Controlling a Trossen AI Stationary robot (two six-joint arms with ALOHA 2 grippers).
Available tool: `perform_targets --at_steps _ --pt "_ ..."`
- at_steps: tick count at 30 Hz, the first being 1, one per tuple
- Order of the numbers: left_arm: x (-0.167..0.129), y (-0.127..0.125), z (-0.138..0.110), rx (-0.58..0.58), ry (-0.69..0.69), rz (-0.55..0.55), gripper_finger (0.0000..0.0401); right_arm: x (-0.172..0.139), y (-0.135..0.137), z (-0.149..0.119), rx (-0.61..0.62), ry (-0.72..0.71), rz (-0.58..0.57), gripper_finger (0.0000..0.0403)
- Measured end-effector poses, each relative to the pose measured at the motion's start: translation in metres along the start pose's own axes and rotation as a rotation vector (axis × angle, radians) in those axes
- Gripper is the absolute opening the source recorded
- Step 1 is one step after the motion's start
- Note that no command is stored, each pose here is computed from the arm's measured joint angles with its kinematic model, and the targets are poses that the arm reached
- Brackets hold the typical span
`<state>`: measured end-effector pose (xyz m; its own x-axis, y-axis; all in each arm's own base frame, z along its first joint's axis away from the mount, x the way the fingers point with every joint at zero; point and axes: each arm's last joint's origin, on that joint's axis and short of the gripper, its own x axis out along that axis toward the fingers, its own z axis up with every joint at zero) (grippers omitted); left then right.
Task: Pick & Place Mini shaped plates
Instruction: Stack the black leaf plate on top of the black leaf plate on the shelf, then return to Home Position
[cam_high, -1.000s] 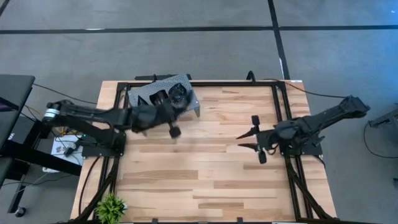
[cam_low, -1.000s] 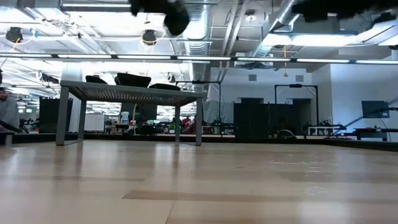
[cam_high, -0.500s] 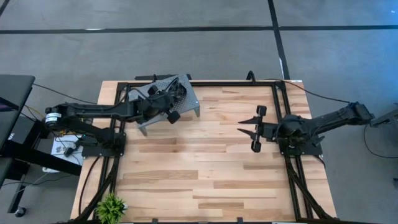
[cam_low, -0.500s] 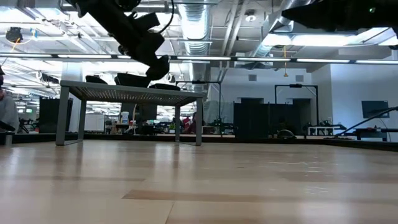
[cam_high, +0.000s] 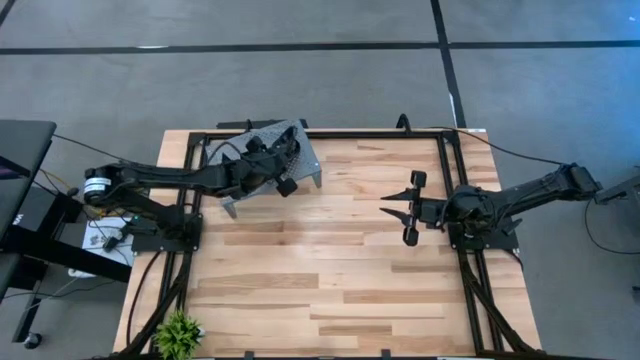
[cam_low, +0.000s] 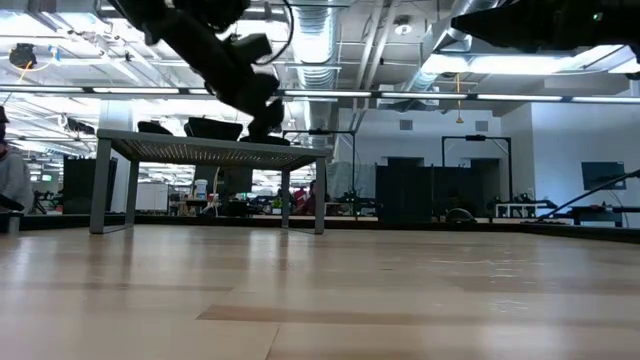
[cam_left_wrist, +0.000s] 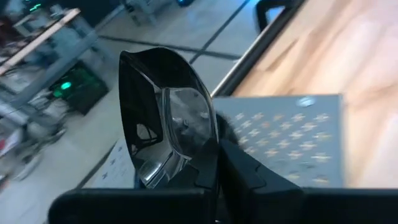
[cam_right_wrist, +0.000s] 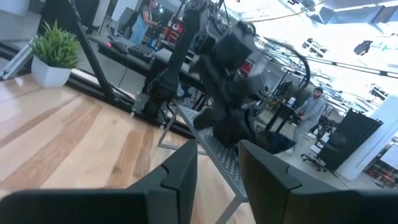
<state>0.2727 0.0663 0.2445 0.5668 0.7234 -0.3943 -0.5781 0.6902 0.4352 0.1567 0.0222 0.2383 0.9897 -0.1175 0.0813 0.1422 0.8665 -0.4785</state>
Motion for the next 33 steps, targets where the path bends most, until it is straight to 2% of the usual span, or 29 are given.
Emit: perform_targets --at_steps 8,16,22,24,27,29,33 --pt "0.008 -0.002 -0.005 0.018 0.045 0.139 0.0047 0.000 0.000 0.000 0.039 -0.001 0.001 0.0113" --pt "-0.002 -0.003 0.005 -0.063 -0.044 0.078 0.0109 0.000 0.000 0.000 0.091 0.002 0.003 0.0113" --pt "-0.019 -0.019 0.024 -0.115 -0.220 -0.034 0.0127 0.000 0.000 0.000 0.151 0.002 0.003 0.0113" --pt "-0.025 -0.027 0.028 -0.138 -0.269 -0.138 0.0126 0.000 0.000 0.000 0.161 0.002 0.003 0.0113" --pt "-0.038 -0.043 0.030 -0.151 -0.318 -0.350 0.0120 0.000 0.000 0.000 0.163 0.002 0.003 0.0113" --pt "-0.048 -0.054 0.030 -0.155 -0.329 -0.437 0.0114 0.000 0.000 0.000 0.206 0.000 0.001 0.0113" --pt "-0.078 -0.060 0.034 -0.140 -0.384 -0.467 0.0096 -0.002 -0.001 0.006 0.328 -0.047 0.002 0.0113"
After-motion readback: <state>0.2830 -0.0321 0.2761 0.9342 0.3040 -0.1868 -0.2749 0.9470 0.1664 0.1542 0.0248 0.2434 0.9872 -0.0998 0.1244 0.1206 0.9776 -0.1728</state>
